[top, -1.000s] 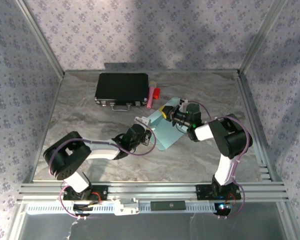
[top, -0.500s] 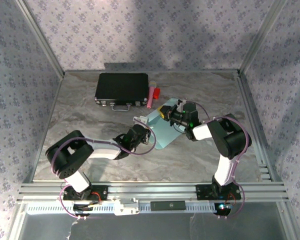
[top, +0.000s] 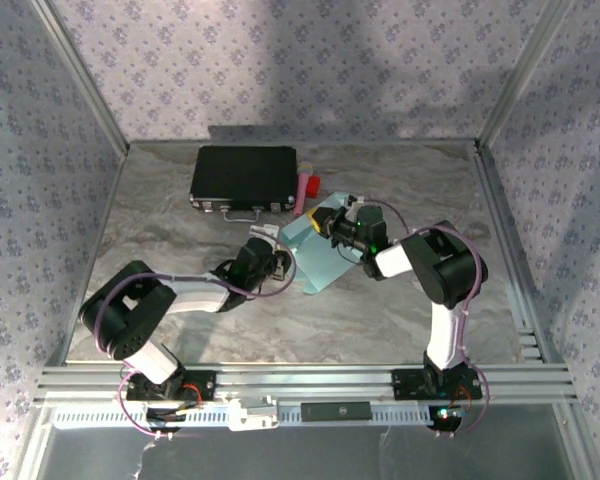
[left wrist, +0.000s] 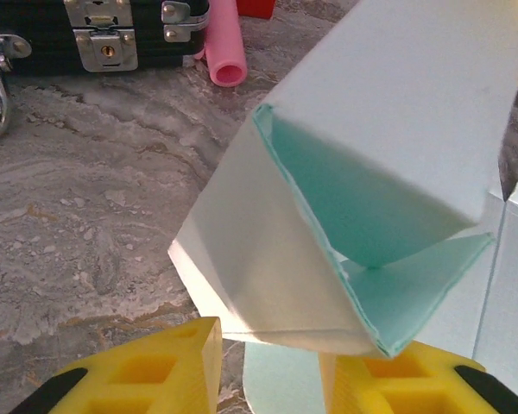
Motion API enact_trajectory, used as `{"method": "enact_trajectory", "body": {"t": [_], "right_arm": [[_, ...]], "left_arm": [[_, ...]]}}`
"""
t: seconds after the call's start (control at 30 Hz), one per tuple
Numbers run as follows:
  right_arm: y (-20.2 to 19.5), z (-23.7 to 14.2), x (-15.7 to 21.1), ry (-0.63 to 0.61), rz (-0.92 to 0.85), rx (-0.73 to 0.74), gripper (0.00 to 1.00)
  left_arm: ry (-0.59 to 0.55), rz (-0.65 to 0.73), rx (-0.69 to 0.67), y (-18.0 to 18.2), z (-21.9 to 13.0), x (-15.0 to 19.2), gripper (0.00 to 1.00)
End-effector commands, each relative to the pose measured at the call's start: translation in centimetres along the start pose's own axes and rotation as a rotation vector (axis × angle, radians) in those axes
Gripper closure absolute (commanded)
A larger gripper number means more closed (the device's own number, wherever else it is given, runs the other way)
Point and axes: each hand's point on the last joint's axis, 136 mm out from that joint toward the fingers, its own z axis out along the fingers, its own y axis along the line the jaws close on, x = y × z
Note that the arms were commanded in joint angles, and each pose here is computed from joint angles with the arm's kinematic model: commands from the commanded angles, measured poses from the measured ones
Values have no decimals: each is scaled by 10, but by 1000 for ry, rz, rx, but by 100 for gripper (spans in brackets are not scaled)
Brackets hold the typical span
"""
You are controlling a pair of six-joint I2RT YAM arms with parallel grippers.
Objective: Fold the paper box
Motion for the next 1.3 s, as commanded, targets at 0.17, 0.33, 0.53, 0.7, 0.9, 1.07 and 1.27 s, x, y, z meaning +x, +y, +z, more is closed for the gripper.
{"method": "enact_trajectory", "body": {"t": [0.17, 0.33, 0.53, 0.7, 0.9, 1.07, 1.27], "right_arm": [[-28, 12, 5, 6, 13, 57, 99], [-27, 14, 5, 4, 20, 51, 97], [-28, 16, 8, -3, 39, 56, 97], [-31, 17, 6, -17, 60, 64, 98], [-30, 18, 2, -52, 92, 65, 98], [-26, 20, -2, -69, 111, 57, 99], [-22, 21, -1, -74, 119, 60, 100]], "left_arm": [[-50, -38, 1, 6, -2, -18, 65], [-55, -40, -11, 8, -1, -19, 65], [-76, -51, -23, 10, 2, -22, 65], [-109, -62, -13, 7, 3, -28, 65], [-138, -57, -17, 4, 5, -31, 63], [-139, -56, -54, 13, 10, -20, 60], [-183, -55, -98, 18, 11, -17, 58]]}}
